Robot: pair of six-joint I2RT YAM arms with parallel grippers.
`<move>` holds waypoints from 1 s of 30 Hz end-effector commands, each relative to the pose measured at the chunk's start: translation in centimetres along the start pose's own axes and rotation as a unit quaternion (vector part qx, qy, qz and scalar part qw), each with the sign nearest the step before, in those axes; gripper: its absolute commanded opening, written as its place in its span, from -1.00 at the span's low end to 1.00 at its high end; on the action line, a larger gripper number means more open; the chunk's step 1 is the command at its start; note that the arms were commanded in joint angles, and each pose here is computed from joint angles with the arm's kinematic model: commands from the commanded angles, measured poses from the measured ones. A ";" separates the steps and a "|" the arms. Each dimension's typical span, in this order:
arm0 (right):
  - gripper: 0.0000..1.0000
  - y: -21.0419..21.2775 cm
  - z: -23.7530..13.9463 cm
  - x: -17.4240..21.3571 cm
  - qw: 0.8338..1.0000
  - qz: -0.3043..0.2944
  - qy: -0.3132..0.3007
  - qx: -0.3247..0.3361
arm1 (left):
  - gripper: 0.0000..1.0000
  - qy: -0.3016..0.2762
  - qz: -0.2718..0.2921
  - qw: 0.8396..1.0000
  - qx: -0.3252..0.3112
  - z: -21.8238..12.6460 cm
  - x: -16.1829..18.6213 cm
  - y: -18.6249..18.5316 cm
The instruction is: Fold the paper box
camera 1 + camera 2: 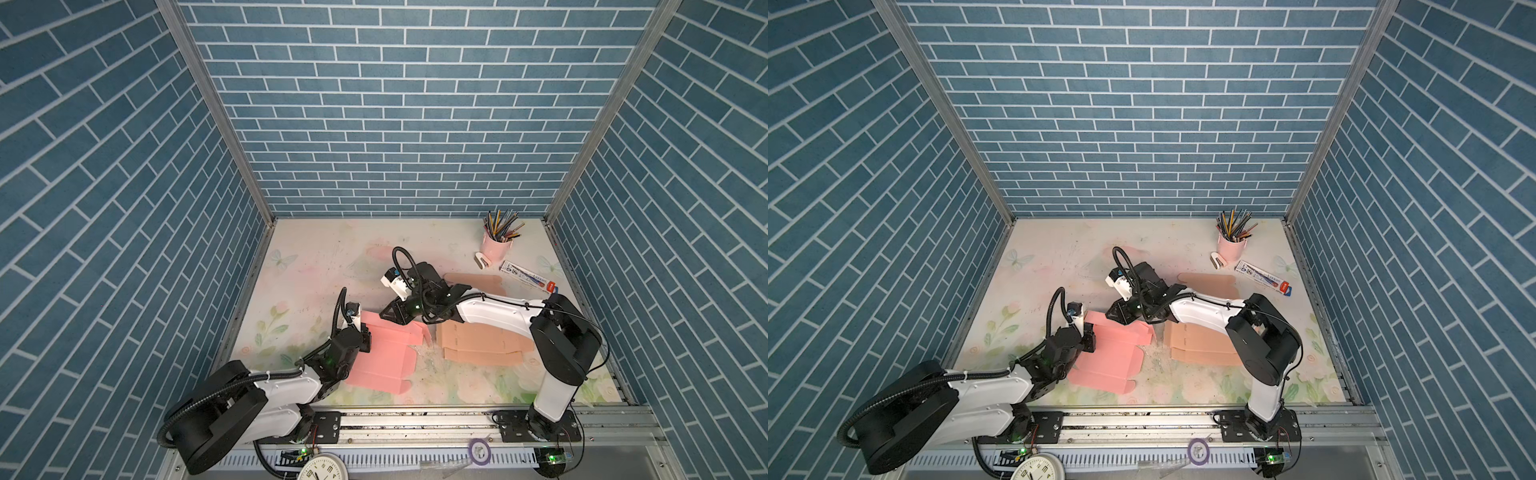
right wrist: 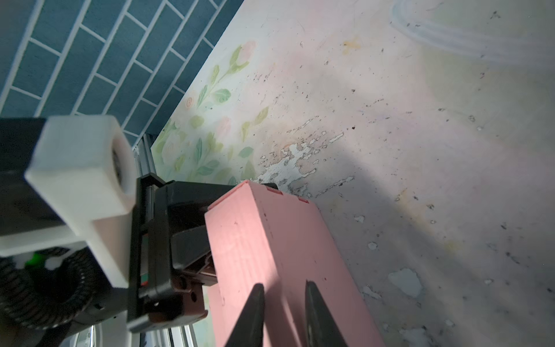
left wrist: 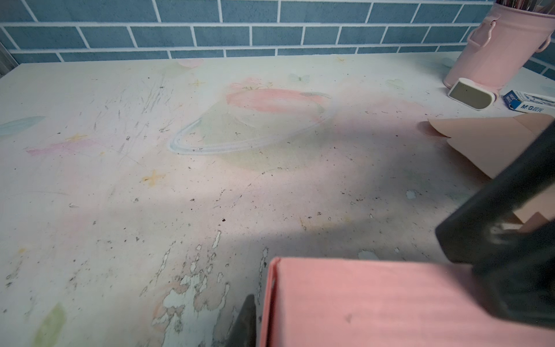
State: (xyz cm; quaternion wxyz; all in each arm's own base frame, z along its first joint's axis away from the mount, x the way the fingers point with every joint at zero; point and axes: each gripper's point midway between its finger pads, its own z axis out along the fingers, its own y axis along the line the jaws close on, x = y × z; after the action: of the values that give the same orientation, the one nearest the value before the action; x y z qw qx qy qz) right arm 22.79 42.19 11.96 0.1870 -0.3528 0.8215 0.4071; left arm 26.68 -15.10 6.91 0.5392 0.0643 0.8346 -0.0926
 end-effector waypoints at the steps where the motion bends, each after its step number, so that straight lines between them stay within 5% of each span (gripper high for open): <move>1: -0.50 -0.1 -0.3 1.3 1.000 0.019 0.015 0.010 | -0.65 -0.015 -0.007 1.000 -0.007 0.0 -0.5 0.1; 8: -0.51 -0.2 -0.6 1.3 1.000 0.024 0.010 0.014 | -0.78 -0.019 -0.004 1.000 -0.005 -0.2 -0.5 -0.1; 30: -0.55 -1.3 -0.8 0.8 0.999 0.042 -0.008 0.034 | -0.68 -0.019 -0.002 1.000 0.002 -0.3 -0.3 -0.2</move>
State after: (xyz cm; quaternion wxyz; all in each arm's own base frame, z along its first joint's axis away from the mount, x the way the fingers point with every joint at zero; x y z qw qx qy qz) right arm 23.26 41.69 12.08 0.1957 -0.3251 0.8328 0.4032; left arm 26.22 -15.16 7.00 0.5466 0.0670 0.8291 -0.0965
